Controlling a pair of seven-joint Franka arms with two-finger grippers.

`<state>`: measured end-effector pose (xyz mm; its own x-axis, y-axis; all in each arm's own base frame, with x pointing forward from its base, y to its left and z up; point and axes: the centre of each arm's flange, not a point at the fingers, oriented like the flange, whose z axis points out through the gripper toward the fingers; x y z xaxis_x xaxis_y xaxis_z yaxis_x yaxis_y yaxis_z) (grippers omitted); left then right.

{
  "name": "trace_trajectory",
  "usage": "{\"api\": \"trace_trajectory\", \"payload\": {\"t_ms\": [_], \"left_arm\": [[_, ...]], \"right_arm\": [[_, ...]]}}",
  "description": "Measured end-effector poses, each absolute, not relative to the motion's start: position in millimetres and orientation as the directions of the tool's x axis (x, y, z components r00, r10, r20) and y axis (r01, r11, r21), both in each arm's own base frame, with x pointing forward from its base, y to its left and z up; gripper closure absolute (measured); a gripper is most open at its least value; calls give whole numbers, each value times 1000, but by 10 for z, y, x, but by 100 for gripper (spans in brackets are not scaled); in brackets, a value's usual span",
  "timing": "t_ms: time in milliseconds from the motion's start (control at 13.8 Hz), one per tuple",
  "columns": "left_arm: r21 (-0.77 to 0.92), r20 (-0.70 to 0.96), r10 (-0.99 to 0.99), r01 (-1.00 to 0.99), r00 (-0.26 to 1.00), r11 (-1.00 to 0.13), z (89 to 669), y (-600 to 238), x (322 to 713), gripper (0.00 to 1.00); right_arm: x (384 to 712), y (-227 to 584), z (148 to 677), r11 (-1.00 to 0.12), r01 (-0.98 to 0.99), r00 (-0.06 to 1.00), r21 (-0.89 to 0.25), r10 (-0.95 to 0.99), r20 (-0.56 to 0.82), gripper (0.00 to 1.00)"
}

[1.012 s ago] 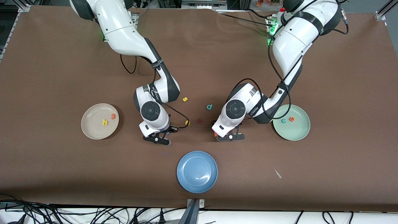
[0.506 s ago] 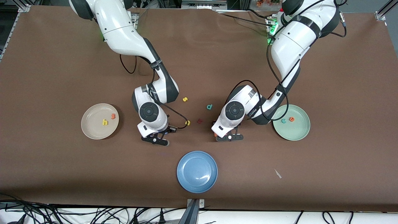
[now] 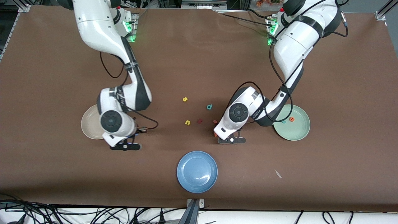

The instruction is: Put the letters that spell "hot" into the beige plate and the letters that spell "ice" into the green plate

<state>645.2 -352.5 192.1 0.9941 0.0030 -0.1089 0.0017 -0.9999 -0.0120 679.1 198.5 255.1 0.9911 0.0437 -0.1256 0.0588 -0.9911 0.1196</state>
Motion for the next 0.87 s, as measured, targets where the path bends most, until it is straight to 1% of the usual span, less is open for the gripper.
{"api": "trace_trajectory", "payload": {"t_ms": [217, 361, 578, 650, 795, 867], "left_arm": [[-43, -147, -70, -77, 987, -996, 2263, -3102, 6616, 93], [-64, -202, -138, -153, 970, -986, 2444, -2789, 6666, 93], [-65, -320, -212, -245, 923, -967, 2448, -2242, 6703, 93], [-54, -342, -232, -266, 910, -963, 2416, -2066, 6722, 93], [-33, -373, -258, -291, 891, -956, 2320, -1709, 6748, 93], [-32, -386, -268, -302, 883, -953, 2263, -1529, 6754, 93]], "right_arm": [[6656, 1196, 2628, -983, 151, 984, 106, 139, -115, 73], [6514, 615, 2574, -978, 201, 974, 62, 192, -121, 73], [6327, 14, 2474, -977, 213, 968, 8, 210, -139, 73], [6289, -78, 2441, -981, 191, 972, -10, 191, -139, 69], [6306, -44, 2454, -990, 137, 983, -43, 141, -115, 49], [6354, 61, 2515, -994, 105, 989, -45, 109, -102, 38]]}}
